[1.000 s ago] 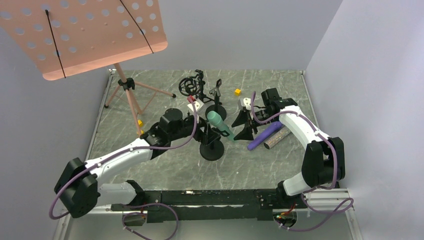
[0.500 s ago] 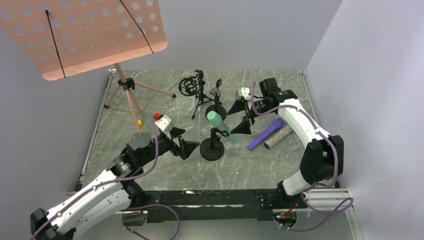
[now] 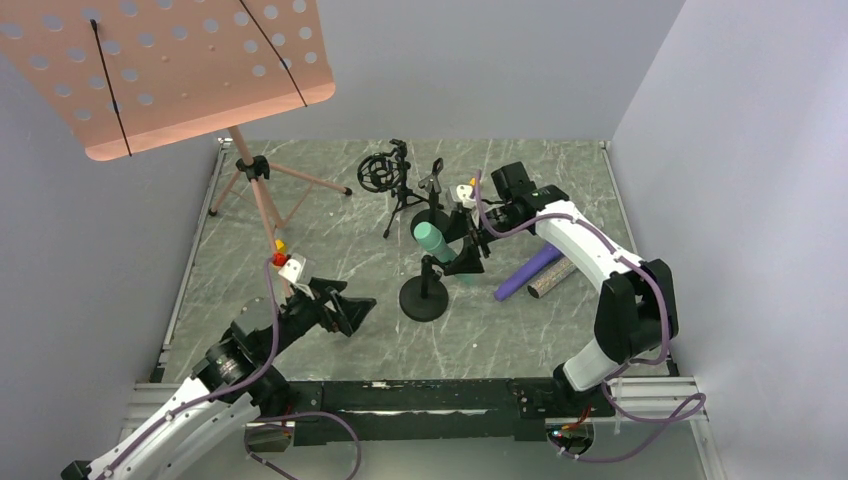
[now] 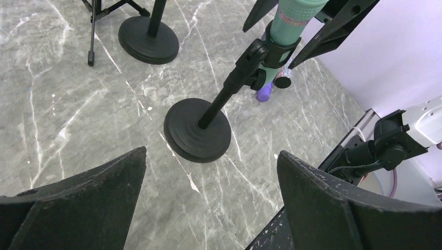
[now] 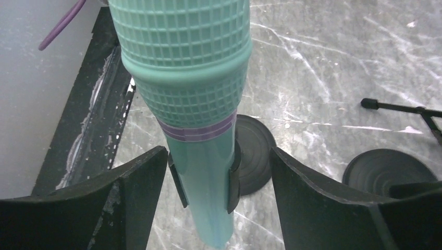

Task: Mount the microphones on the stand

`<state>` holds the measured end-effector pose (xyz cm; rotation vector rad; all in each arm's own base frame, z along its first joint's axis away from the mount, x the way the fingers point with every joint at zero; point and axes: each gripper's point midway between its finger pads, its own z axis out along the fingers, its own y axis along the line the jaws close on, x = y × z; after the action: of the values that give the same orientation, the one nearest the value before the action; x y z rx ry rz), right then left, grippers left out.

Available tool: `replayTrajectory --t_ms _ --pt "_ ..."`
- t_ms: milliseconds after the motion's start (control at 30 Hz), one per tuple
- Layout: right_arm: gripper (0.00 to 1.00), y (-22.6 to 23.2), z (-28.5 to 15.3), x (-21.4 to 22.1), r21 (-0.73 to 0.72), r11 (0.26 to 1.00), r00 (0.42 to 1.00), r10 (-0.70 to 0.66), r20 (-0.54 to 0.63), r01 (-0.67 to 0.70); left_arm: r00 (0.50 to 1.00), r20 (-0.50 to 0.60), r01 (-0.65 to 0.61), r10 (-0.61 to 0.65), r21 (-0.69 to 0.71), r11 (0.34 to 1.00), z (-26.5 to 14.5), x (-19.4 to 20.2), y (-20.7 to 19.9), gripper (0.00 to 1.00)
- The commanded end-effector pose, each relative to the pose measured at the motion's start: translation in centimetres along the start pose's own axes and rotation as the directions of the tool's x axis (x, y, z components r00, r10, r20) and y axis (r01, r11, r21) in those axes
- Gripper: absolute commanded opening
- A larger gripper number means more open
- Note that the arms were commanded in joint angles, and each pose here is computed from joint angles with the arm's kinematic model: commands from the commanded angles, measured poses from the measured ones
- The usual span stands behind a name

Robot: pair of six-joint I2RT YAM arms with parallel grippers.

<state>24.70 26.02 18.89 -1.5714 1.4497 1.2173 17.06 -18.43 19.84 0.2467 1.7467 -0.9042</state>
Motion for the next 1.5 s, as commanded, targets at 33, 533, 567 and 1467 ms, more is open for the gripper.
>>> replayTrajectory --t_ms 33,533,567,1467 --pt "0.67 -0.3 0.6 0.2 0.006 1.0 1.0 -0.008 0.012 0.008 0.999 0.006 0.035 -0.035 -0.031 0.999 -0.6 -0.1 0.5 0.99" --pt "0.19 -0.8 -6.2 -5.0 0.153 0.987 0.993 -0.055 0.107 0.038 0.999 0.016 0.043 -0.043 -0.004 0.999 -0.7 -0.9 -0.4 0.99" --pt "0.19 -1.3 -7.4 -5.2 0.191 0.981 0.992 -0.056 0.113 0.034 0.999 0.015 0.039 -0.039 -0.006 0.999 -0.6 -1.1 -0.4 0.99" --pt "0.24 -22.7 -34.8 3.9 0.927 0.255 0.961 0.072 0.265 -0.275 0.997 0.022 0.068 -0.069 0.013 0.998 -0.7 -0.8 -0.7 0.99"
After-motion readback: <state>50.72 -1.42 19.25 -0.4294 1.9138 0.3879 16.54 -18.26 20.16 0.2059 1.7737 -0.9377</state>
